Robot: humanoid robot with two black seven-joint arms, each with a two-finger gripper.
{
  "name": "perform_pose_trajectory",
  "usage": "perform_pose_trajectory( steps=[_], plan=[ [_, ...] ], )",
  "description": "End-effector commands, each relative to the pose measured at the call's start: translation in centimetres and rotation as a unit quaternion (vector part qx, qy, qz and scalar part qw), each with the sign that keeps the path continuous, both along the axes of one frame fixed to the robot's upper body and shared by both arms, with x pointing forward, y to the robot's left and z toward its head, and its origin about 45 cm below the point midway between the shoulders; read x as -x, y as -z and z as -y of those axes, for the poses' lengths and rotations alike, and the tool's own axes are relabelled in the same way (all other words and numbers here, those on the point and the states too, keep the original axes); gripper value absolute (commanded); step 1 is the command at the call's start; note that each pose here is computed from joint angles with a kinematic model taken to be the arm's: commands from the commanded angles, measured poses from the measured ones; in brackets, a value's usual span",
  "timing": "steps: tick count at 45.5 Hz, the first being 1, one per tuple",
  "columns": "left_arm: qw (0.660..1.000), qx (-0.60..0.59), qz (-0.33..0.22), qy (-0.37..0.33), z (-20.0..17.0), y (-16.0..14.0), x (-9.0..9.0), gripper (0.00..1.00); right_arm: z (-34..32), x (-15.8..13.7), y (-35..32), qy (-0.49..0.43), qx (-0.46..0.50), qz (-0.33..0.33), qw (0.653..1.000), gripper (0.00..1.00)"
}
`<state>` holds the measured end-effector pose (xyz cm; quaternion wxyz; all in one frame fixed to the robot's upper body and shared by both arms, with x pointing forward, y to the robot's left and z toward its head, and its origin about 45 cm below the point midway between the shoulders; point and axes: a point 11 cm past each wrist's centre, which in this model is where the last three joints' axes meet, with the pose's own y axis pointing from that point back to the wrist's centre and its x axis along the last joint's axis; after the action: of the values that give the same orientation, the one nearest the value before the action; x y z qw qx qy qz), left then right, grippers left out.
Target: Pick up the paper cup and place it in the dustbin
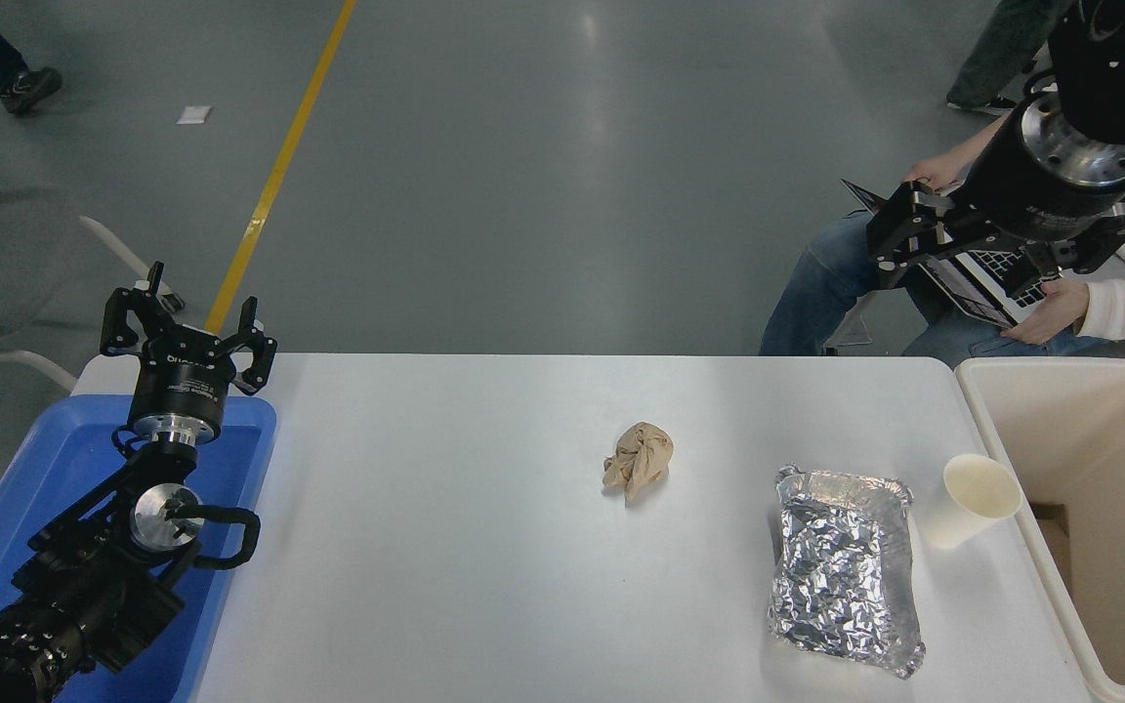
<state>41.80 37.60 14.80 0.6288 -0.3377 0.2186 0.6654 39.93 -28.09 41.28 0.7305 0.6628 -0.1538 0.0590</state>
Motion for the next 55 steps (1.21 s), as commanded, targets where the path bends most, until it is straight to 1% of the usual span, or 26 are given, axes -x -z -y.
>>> perform_pose_trajectory(
  steps=[1, 4, 16, 18, 19, 24, 30, 37, 47, 55],
  plan=[
    [1.000, 0.001, 0.000, 0.000, 0.1, 0.0, 0.0, 0.99, 0.3, 0.1, 0.4, 0.004, 0.000, -0.006, 1.000, 1.00],
    [1.000, 0.000, 0.000, 0.000, 0.1, 0.0, 0.0, 0.99, 0.6, 0.3, 1.1, 0.007, 0.002, -0.014, 1.000, 1.00],
    [1.000, 0.000, 0.000, 0.001, 0.1, 0.0, 0.0, 0.99, 3.7, 2.0, 6.9, 0.015, 0.044, -0.092, 0.995, 0.99],
    [1.000, 0.000, -0.001, 0.000, 0.0, 0.1, 0.0, 0.99, 4.8, 1.7, 8.4, 0.021, 0.060, -0.074, 0.995, 0.94],
    [1.000, 0.000, -0.001, 0.000, 0.0, 0.1, 0.0, 0.99, 5.3, 1.6, 8.9, 0.022, 0.069, -0.062, 0.995, 0.94],
    [1.000, 0.000, -0.001, 0.000, 0.0, 0.1, 0.0, 0.99, 7.6, 1.3, 11.1, 0.030, 0.094, -0.017, 0.995, 0.94],
    [1.000, 0.000, 0.000, 0.001, 0.1, 0.0, 0.0, 0.99, 9.6, 1.8, 13.5, 0.051, 0.089, -0.002, 0.995, 0.94],
    [1.000, 0.000, 0.000, 0.000, 0.0, 0.0, 0.0, 0.99, 14.4, 3.0, 16.7, 0.105, 0.098, 0.029, 0.989, 0.95],
    [1.000, 0.000, 0.000, 0.000, 0.0, 0.0, 0.0, 0.99, 17.6, 4.5, 21.4, 0.134, 0.118, 0.015, 0.984, 0.95],
    [1.000, 0.000, 0.000, -0.001, -0.1, 0.0, 0.0, 0.99, 16.5, 5.0, 24.4, 0.156, 0.077, 0.009, 0.985, 0.95]
  ],
)
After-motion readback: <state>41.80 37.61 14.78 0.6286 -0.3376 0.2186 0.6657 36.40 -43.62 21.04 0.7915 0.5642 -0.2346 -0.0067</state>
